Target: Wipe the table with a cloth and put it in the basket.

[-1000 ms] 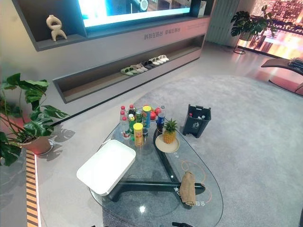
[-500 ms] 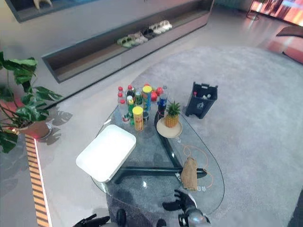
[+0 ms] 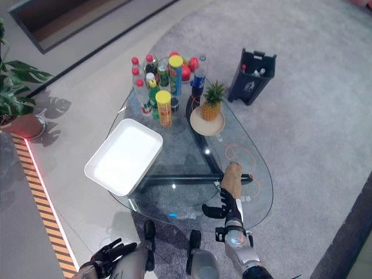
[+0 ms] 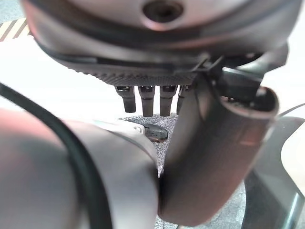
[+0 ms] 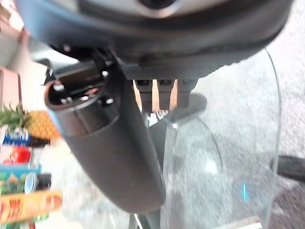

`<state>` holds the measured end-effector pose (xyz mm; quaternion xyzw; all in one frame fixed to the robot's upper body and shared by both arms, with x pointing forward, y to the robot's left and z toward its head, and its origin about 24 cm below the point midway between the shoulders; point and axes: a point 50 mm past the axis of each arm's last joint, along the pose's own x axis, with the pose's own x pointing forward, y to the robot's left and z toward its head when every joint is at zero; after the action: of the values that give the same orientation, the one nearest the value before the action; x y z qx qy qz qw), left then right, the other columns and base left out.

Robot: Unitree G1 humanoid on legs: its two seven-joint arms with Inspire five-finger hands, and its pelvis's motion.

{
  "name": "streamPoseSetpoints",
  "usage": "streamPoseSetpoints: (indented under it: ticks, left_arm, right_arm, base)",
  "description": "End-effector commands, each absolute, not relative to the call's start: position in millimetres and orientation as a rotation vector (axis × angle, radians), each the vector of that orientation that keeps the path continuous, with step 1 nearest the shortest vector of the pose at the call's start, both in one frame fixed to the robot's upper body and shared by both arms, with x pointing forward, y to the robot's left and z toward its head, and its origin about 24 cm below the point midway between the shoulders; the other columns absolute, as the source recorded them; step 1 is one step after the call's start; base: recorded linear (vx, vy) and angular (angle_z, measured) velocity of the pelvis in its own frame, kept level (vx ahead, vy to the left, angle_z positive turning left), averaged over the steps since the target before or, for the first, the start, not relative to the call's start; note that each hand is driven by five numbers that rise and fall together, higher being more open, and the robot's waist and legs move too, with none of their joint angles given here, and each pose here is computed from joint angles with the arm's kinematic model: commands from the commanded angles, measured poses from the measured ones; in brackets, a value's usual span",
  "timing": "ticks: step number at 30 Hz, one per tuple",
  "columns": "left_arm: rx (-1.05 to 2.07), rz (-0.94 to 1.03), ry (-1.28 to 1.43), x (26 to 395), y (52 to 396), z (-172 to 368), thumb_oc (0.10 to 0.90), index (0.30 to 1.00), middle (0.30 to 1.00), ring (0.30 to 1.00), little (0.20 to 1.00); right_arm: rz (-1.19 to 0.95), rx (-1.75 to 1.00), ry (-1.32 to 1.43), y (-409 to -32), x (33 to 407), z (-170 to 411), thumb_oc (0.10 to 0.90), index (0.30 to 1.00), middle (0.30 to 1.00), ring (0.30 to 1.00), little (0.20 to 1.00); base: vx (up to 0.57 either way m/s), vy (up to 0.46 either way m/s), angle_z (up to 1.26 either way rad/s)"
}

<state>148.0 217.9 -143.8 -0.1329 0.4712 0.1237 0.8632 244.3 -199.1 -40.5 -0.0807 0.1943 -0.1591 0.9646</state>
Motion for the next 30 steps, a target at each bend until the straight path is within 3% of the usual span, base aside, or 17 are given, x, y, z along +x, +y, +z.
streamPoseSetpoints:
  ticks: [1, 15, 30]
  left_arm:
    - [-0.287, 0.248, 1.039, 129, 202, -153, 0.800, 0.900, 0.900, 0.900, 0.900]
    - [-0.348, 0.212, 0.927, 164, 193, -139, 0.800, 0.900, 0.900, 0.900, 0.900]
    - [-0.372, 0.196, 0.853, 193, 189, -124, 0.800, 0.900, 0.900, 0.900, 0.900]
  right_arm:
    - [-0.417, -0.192, 0.090, -211, 265, 15, 0.800, 0.900, 0.900, 0.900, 0.900]
    - [-0.699, -0.144, -0.184, -221, 283, 75, 0.800, 0.900, 0.900, 0.900, 0.900]
    - [-0.803, -0.121, -0.196, -218, 310, 106, 0.800, 0.900, 0.900, 0.900, 0.900]
  base:
    - [-0.01, 0.010, -0.04]
    - [-0.01, 0.004, -0.03]
    - [-0.01, 0.005, 0.00]
